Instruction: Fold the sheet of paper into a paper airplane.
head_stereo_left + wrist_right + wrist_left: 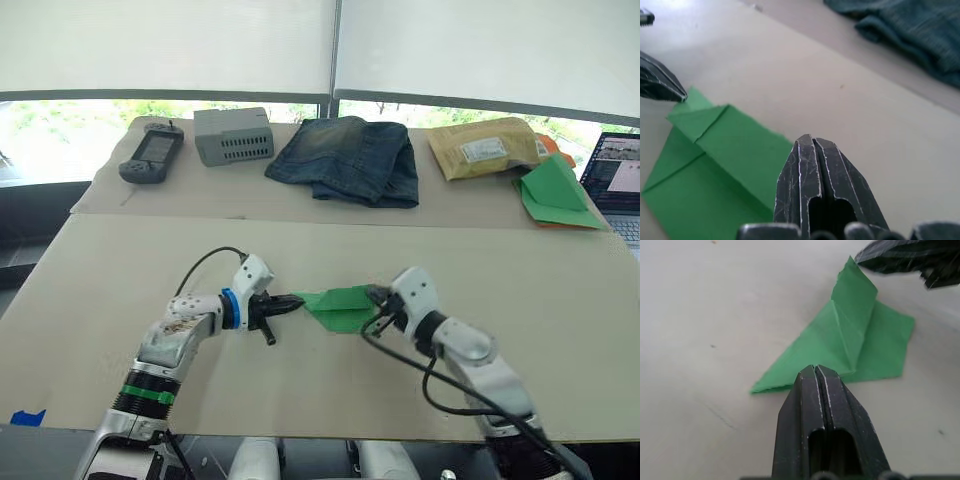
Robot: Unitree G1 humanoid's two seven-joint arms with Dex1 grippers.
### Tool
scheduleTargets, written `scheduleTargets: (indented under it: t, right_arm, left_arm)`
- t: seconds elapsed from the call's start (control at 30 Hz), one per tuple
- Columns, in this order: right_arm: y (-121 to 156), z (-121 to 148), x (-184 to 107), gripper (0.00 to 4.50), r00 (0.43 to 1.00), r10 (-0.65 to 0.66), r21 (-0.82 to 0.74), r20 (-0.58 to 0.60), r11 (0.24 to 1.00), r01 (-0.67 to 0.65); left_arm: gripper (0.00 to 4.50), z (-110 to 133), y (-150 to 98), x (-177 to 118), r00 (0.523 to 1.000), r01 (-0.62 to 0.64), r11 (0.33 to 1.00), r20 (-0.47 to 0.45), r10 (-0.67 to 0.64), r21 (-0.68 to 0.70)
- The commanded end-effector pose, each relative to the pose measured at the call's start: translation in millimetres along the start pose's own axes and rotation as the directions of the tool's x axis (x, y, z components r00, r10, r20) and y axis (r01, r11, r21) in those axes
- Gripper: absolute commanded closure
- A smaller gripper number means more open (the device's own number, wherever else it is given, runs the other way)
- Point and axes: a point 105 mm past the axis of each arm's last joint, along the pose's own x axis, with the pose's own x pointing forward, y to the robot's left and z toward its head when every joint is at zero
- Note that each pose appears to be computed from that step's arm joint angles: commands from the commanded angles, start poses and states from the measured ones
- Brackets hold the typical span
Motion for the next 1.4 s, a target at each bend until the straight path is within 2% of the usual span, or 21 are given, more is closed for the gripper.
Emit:
scheduleTargets:
  t: [0.03, 0.07, 0.1, 0.27, 0.33, 0.4, 0.57, 0.63, 0.87, 0.97, 1.07, 1.2, 1.23, 1.3, 1.4]
  right_arm:
    - [-4.6, 11.3, -13.4, 4.47, 0.995, 0.093, 0.023, -0.032, 0.995, -0.092]
    - [-6.3, 10.9, -15.6, 4.49, 0.993, 0.110, 0.030, -0.050, 0.994, -0.108]
    - [-7.8, 9.8, -18.3, 4.21, 0.987, 0.140, 0.037, -0.077, 0.990, -0.137]
    - [-14.8, 9.2, -20.7, 2.58, 0.960, 0.244, 0.136, -0.136, 0.965, -0.226]
    - [-17.7, 9.9, -14.7, 1.87, 0.948, 0.283, 0.131, -0.146, 0.955, -0.265]
    - [-18.5, 7.6, -11.4, 1.86, 0.931, 0.324, 0.159, -0.166, 0.941, -0.299]
    - [-16.0, -0.1, -6.0, 1.86, 0.873, 0.437, 0.241, -0.218, 0.891, -0.386]
    - [-16.8, 0.1, -1.4, 1.86, 0.861, 0.469, 0.292, -0.198, 0.866, -0.405]
    - [-27.6, 0.1, 14.6, 1.86, 0.843, 0.503, 0.292, -0.193, 0.849, -0.440]
    - [-22.7, -1.8, 15.4, 1.86, 0.813, 0.551, 0.332, -0.187, 0.815, -0.475]
    - [-16.6, -1.5, 15.7, 1.86, 0.788, 0.596, 0.400, -0.155, 0.767, -0.502]
    - [-12.6, -6.1, 12.4, 1.86, 0.757, 0.632, 0.424, -0.165, 0.738, -0.524]
    - [-12.6, -7.1, 11.5, 2.39, 0.755, 0.635, 0.427, -0.164, 0.736, -0.526]
    - [-11.1, -10.0, 8.4, 2.97, 0.745, 0.643, 0.403, -0.179, 0.738, -0.541]
    - [-12.4, -11.3, 9.1, 4.07, 0.756, 0.629, 0.379, -0.180, 0.753, -0.537]
  left_arm:
    - [4.50, 28.5, 7.1, -17.9, 0.999, -0.015, 0.998, 0.050, 0.012, 0.069]
    - [4.24, 30.3, 7.9, -20.9, 0.999, -0.014, 0.997, 0.050, 0.011, 0.070]
    - [3.94, 31.7, 7.5, -25.3, 0.999, -0.006, 0.997, 0.045, 0.003, 0.073]
    - [2.37, 34.8, 0.8, -38.8, 0.999, 0.031, 0.997, 0.034, -0.033, 0.065]
    - [1.63, 31.3, -5.6, -43.4, 0.999, 0.049, 0.996, 0.014, -0.050, 0.074]
    - [1.03, 28.3, -8.3, -46.8, 0.999, 0.049, 0.997, 0.004, -0.050, 0.062]
    - [1.03, 20.3, -9.7, -59.3, 0.999, 0.028, 0.997, -0.028, -0.026, 0.065]
    - [1.03, 16.5, -12.2, -64.4, 0.999, 0.029, 0.998, -0.042, -0.027, 0.052]
    - [1.03, 5.7, -12.8, -73.8, 0.998, -0.020, 0.999, -0.060, 0.023, 0.041]
    - [1.03, 0.4, -17.4, -73.6, 0.997, -0.017, 0.999, -0.069, 0.019, 0.027]
    - [1.03, -10.0, -17.2, -73.1, 0.991, -0.031, 0.997, -0.125, 0.039, 0.066]
    - [1.03, -6.3, -16.2, -71.6, 0.995, -0.054, 0.998, -0.080, 0.056, 0.038]
    - [1.00, -6.4, -16.7, -71.7, 0.995, -0.052, 0.998, -0.081, 0.055, 0.040]
    - [1.00, -7.1, -17.0, -72.1, 0.995, -0.050, 0.998, -0.085, 0.053, 0.041]
    - [1.00, -7.4, -17.0, -72.1, 0.995, -0.049, 0.998, -0.085, 0.052, 0.041]
